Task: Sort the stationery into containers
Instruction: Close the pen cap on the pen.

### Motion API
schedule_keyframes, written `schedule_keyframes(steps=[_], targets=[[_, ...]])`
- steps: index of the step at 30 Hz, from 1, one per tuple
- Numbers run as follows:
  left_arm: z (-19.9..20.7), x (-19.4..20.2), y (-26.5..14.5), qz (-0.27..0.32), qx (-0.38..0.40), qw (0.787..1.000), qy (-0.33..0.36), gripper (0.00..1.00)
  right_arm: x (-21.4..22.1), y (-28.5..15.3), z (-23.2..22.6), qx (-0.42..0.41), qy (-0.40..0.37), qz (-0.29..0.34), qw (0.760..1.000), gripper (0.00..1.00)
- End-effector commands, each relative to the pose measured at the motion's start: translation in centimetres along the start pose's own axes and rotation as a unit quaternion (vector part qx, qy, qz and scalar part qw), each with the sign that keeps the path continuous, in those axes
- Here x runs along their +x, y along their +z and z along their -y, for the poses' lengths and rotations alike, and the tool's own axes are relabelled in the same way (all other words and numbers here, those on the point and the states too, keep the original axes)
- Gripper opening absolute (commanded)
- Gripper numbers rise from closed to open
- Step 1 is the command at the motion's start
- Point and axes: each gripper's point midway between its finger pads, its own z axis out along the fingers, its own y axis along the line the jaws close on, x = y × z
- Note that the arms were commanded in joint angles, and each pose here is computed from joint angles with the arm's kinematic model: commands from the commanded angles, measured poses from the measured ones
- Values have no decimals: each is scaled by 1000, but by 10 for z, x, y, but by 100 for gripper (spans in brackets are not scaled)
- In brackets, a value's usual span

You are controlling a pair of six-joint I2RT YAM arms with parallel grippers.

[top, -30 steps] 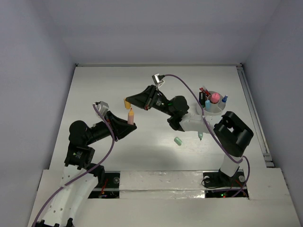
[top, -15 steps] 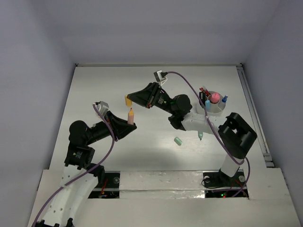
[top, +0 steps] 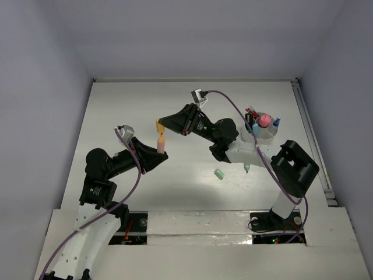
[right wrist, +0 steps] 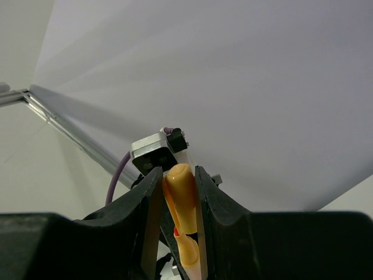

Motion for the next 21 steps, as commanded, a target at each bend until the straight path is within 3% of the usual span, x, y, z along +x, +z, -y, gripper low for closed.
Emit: schedule_keyframes(steps=[1, 21], targets=[[1, -8, 0, 13, 2, 1000, 23, 0, -16, -19, -115, -210, -92, 40, 973, 0], [-2, -5, 2, 4, 2, 1000, 17, 0, -19, -18, -133, -231, -99, 40, 967, 0]])
